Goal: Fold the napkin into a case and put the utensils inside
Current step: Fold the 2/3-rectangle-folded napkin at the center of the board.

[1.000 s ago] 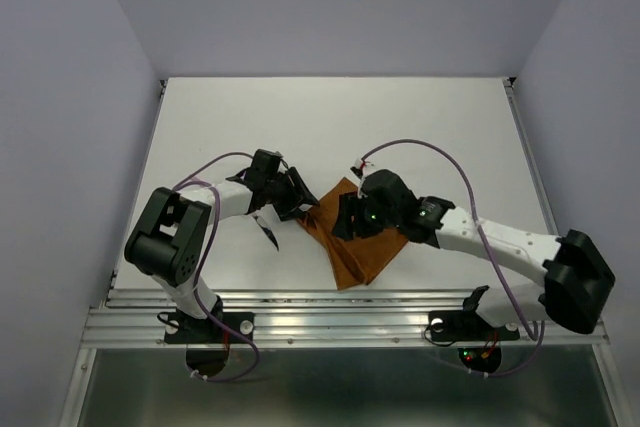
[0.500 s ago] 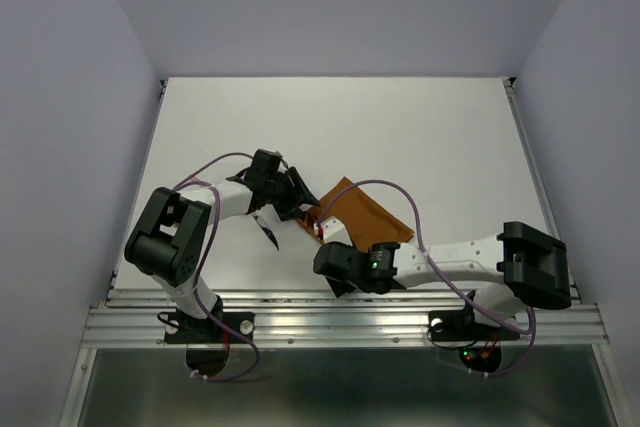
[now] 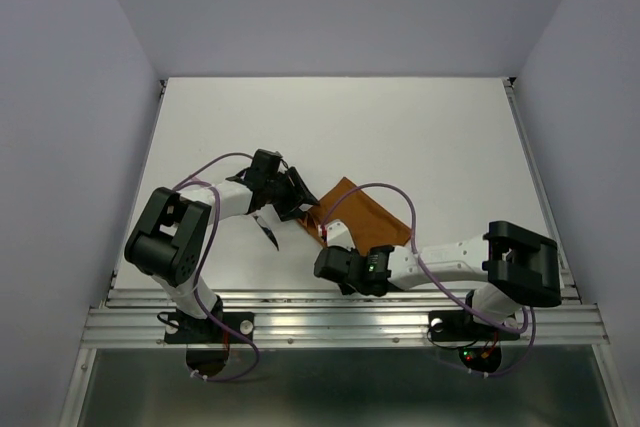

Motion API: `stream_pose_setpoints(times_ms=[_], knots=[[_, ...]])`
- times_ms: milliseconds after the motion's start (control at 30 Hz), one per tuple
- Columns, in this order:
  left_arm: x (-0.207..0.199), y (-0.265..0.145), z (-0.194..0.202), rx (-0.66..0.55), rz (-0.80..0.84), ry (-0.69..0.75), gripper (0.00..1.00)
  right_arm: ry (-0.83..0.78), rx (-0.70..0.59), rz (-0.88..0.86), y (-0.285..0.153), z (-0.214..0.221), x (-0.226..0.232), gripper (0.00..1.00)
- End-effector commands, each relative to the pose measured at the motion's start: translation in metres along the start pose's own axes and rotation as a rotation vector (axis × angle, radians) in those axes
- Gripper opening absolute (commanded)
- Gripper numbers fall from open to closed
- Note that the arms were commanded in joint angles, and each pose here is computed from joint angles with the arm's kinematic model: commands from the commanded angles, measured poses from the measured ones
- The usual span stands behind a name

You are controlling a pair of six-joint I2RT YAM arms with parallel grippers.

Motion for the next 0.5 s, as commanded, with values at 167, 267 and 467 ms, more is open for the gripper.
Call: stream_pose_setpoints(times_ms=[167, 267, 467], knots=[[0.013, 0.003, 0.005, 0.012, -0.065, 0.001, 0.64, 0.059, -0.091, 0.093, -0.018, -0.011, -0.017, 0.06], [0.013, 0.003, 0.006, 0.014, -0.065, 0.002, 0.64, 0.093, -0.124, 0.089, -0.025, -0.015, -0.019, 0.01], [0.015, 0.003, 0.006, 0.015, -0.072, 0.004, 0.64, 0.170, -0.178, 0.061, -0.037, -0.017, -0.024, 0.01]])
Point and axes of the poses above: each gripper's point midway between its finger pads, its own y axis out along the fingers, its own x axis along the line the jaws close on, z = x × y, the point moved 8 cm from there along -y, back along the fingers, and after that the axes turned 11 degrees about -y, right-handed, at the moved point
